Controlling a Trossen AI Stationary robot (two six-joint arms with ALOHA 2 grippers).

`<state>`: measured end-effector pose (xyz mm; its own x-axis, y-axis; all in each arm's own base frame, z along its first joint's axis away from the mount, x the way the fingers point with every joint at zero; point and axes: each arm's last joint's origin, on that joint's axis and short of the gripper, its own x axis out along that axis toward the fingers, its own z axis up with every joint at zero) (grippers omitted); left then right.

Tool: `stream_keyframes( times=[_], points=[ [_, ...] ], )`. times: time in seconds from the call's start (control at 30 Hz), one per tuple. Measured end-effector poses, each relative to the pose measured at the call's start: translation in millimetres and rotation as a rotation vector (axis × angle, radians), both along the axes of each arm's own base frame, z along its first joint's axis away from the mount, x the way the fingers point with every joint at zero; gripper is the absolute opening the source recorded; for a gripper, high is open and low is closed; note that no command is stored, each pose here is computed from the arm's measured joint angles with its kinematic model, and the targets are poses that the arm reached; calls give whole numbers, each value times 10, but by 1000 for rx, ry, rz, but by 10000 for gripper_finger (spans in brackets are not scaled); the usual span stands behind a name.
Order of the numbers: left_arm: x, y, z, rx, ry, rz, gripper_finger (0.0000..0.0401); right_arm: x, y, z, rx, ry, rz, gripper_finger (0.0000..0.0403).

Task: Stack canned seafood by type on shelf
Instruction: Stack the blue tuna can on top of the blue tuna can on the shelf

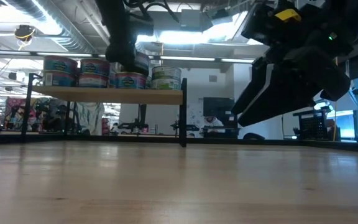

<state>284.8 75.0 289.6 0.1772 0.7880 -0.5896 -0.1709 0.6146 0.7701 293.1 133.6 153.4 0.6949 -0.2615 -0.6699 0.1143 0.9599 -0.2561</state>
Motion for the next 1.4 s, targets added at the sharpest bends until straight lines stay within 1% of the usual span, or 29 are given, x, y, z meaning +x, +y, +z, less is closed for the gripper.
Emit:
stream_keyframes(
  times=[0.1, 0.33, 0.57, 0.67, 0.93, 1.2, 1.4],
  points=[
    [13, -6, 33, -32, -24, -14, 272, 0, 0, 0, 1, 0, -1, 326],
    [-11, -24, 126, -88, -7, -30, 276, 0, 0, 0, 3, -1, -3, 326],
    [-72, -10, 112, -92, 50, -6, 276, 0, 0, 0, 3, -1, -3, 326],
    [-72, -11, 114, -93, 51, -8, 276, 1, 0, 1, 3, -2, -3, 326],
    [-83, 5, 233, -147, 22, -6, 276, 8, 4, 9, 8, -11, -3, 326],
    [-115, 89, 246, -126, 41, 26, 276, 8, 4, 9, 22, -16, -16, 326],
    [-111, 68, 245, -129, 28, 32, 276, 7, 4, 8, 25, -16, -19, 326]
  ],
)
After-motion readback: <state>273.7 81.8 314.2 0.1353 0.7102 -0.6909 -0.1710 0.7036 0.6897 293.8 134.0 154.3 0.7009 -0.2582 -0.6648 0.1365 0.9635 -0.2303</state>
